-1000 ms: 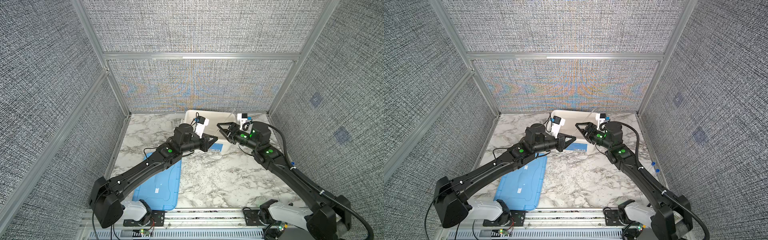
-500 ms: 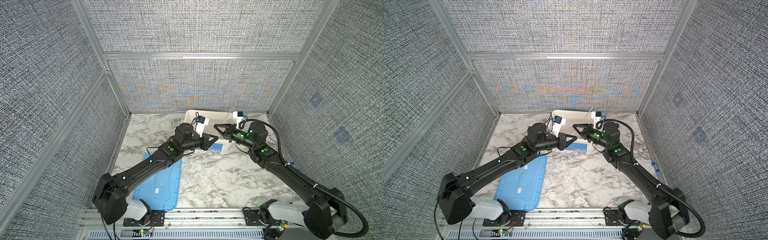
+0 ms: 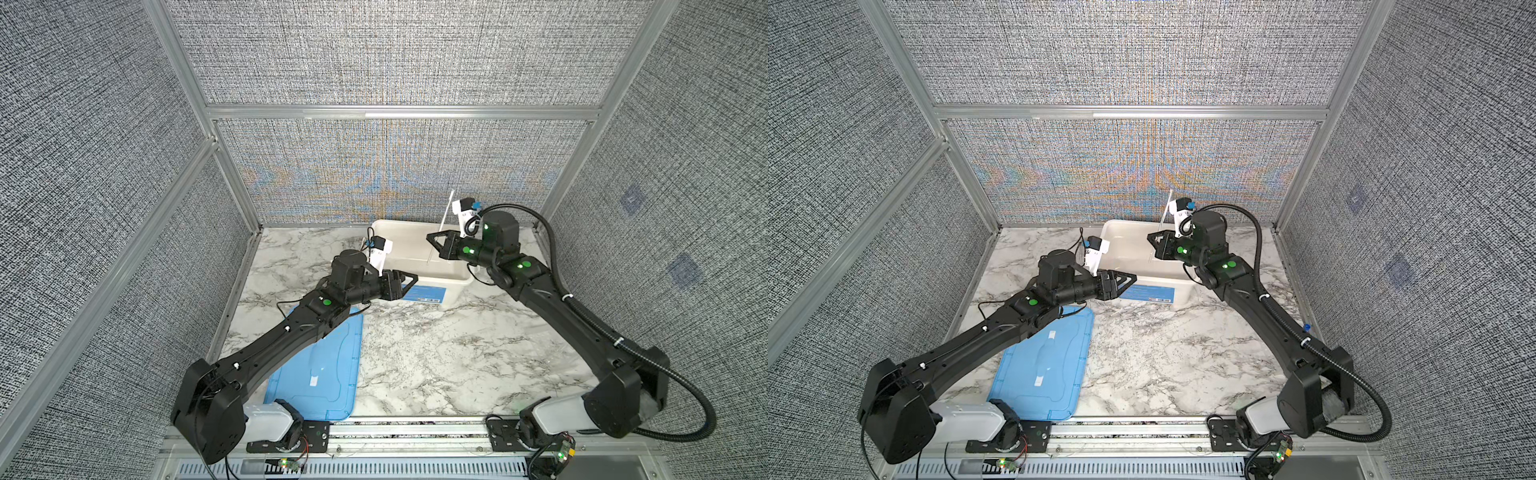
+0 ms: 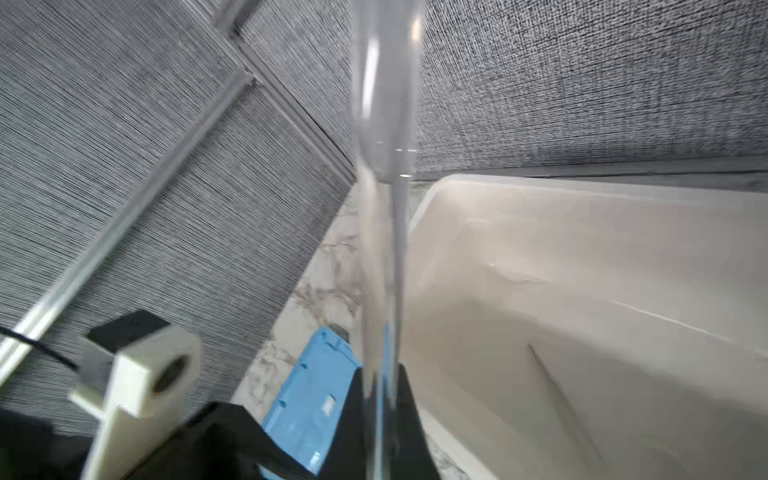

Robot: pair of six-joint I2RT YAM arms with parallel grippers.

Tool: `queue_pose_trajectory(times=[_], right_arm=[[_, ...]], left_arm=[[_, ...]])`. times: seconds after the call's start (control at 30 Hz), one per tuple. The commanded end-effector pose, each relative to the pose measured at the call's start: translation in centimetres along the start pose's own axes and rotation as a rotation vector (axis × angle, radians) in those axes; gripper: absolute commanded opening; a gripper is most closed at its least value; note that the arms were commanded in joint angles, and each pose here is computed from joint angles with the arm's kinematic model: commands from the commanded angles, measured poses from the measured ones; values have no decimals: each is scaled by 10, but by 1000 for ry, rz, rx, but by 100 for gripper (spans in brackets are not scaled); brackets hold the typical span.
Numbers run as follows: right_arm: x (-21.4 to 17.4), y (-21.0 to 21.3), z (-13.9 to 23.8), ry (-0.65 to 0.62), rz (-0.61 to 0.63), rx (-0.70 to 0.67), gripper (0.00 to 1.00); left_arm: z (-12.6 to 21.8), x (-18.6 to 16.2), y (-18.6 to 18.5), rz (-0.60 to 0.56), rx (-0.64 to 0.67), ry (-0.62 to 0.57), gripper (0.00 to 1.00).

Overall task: Organize the chemistry lab equipment
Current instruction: 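Carry the rod over the white bin with the right gripper while the left gripper withdraws, then lower the rod into the white bin and open the right gripper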

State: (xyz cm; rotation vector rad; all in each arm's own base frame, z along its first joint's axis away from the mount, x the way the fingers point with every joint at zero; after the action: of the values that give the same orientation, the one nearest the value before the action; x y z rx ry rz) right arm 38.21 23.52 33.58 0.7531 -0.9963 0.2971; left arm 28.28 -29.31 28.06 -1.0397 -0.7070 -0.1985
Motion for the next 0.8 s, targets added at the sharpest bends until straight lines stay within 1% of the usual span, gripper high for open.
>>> queue_pose_trajectory(times=[0.0,0.03,0.07,0.1,0.17,0.27,0.33,0.37,0.4,0.43,0.47,0.53,0.6,0.67,0.77], right_arm=[[-18,-17,-10,132,255,-70,0],[-18,-20,-14,151,282,-75,0],[-20,-24,-19,174,309,-89,0],[-22,-28,-24,199,335,-97,0],[-31,-38,-36,274,401,-104,0],[-48,-51,-54,400,479,-97,0],[-55,-62,-63,469,517,-113,0],[-61,-69,-69,510,532,-120,0],[-60,-73,-71,532,555,-132,0],[-63,-77,-75,562,577,-136,0],[-66,-82,-79,590,599,-137,0],[-72,-90,-87,629,650,-133,0],[-78,-98,-95,659,707,-137,0],[-78,-107,-102,681,759,-170,0],[-79,-119,-113,706,848,-200,0]], left_arm=[[17,4,20,8,118,-31,54],[24,6,27,6,153,-46,54],[31,9,33,8,192,-63,59],[38,12,39,14,231,-77,61],[54,15,55,25,338,-106,64],[76,17,83,32,526,-152,65],[90,16,99,52,631,-168,74],[97,16,104,64,670,-177,76],[102,15,108,72,698,-185,76],[107,14,113,80,724,-193,80],[112,15,117,85,745,-208,81],[119,15,123,96,768,-220,84],[126,17,127,111,786,-232,85],[131,18,131,120,800,-241,87],[132,17,137,134,809,-240,88]])
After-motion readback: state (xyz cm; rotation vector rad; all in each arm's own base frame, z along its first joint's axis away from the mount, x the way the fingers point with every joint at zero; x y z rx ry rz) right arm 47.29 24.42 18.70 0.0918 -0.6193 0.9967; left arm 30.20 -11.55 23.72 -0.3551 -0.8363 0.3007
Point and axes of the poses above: each gripper's point midway between its finger pads, its own z axis back along the fingers, its own y axis along the line the jaws close on, x = y × z, the point moved 2 cm from there along z, back along the fingers, and after that the axes turned 5 degrees about z, right-handed, at the moved point
